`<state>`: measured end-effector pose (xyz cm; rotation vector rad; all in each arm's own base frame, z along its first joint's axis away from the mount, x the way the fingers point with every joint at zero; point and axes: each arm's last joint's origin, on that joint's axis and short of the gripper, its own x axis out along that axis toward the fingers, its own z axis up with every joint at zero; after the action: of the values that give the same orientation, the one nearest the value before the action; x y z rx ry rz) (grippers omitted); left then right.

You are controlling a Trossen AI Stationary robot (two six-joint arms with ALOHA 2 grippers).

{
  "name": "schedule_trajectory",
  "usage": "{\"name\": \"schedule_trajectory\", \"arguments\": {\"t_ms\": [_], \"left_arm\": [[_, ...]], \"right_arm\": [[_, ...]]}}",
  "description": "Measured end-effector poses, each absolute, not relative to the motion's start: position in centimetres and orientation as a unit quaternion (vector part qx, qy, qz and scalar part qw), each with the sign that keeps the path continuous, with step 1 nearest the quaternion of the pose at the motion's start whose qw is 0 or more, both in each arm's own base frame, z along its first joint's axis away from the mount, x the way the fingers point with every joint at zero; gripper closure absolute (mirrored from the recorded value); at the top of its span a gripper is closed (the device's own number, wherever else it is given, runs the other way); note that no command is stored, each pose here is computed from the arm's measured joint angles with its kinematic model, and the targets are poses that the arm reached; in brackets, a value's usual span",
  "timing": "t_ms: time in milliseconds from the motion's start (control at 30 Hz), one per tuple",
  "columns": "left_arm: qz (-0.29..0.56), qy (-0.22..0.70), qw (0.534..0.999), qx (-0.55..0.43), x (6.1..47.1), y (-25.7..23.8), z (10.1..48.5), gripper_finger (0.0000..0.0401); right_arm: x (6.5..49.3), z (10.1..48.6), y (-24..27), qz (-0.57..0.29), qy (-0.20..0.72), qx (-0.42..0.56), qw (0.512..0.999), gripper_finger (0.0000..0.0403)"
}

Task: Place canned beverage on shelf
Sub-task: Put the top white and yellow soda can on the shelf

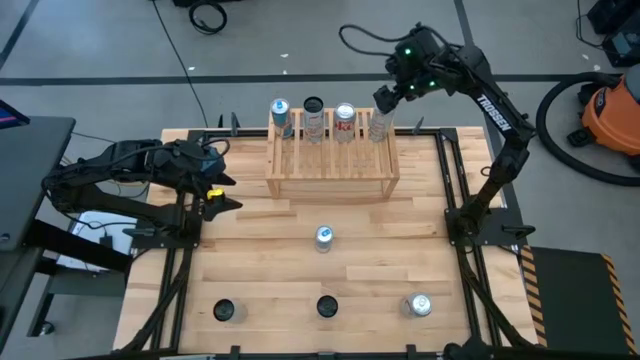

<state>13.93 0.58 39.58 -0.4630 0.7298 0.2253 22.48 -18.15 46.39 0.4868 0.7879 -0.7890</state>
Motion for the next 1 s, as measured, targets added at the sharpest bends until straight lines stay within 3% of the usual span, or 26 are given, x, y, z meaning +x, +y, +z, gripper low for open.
{"name": "schedule_trajectory", "arguments": {"t_ms": [1000], "left_arm": [[0.110, 0.358, 0.900, -0.224, 13.9, 0.6, 39.5, 0.0021]], "right_arm": [[23.6, 45.0, -16.9, -0.442, 0.394, 0.214, 0.777, 0.0092]]}}
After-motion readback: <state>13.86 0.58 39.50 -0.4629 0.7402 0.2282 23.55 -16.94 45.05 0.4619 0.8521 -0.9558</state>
